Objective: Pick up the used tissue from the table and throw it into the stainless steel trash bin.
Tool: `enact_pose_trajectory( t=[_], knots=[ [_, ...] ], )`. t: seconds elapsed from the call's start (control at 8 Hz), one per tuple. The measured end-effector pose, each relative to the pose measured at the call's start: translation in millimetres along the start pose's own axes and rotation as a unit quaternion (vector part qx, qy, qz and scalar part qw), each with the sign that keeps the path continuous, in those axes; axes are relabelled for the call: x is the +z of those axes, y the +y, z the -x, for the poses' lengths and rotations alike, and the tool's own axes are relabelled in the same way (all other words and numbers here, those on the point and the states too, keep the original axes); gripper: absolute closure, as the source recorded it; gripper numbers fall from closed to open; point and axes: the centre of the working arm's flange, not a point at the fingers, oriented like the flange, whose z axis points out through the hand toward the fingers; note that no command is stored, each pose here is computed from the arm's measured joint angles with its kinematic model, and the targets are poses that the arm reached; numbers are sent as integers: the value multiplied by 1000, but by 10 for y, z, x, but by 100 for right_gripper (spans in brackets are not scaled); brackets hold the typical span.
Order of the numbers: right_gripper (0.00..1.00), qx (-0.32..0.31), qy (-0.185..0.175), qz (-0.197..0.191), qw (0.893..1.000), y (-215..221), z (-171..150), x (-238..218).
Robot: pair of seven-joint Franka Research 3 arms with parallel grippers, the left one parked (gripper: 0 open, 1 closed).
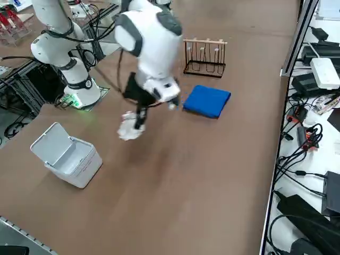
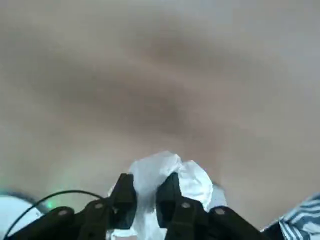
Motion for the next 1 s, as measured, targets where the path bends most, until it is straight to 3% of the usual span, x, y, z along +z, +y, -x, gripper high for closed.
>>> enact_pose_trajectory(
  t=[0.5, 1.0],
  knots=[
    [79, -8, -18, -68, 998, 617, 806, 472],
    [79, -13, -36, -130, 991, 811, 1306, 1102]
  ],
)
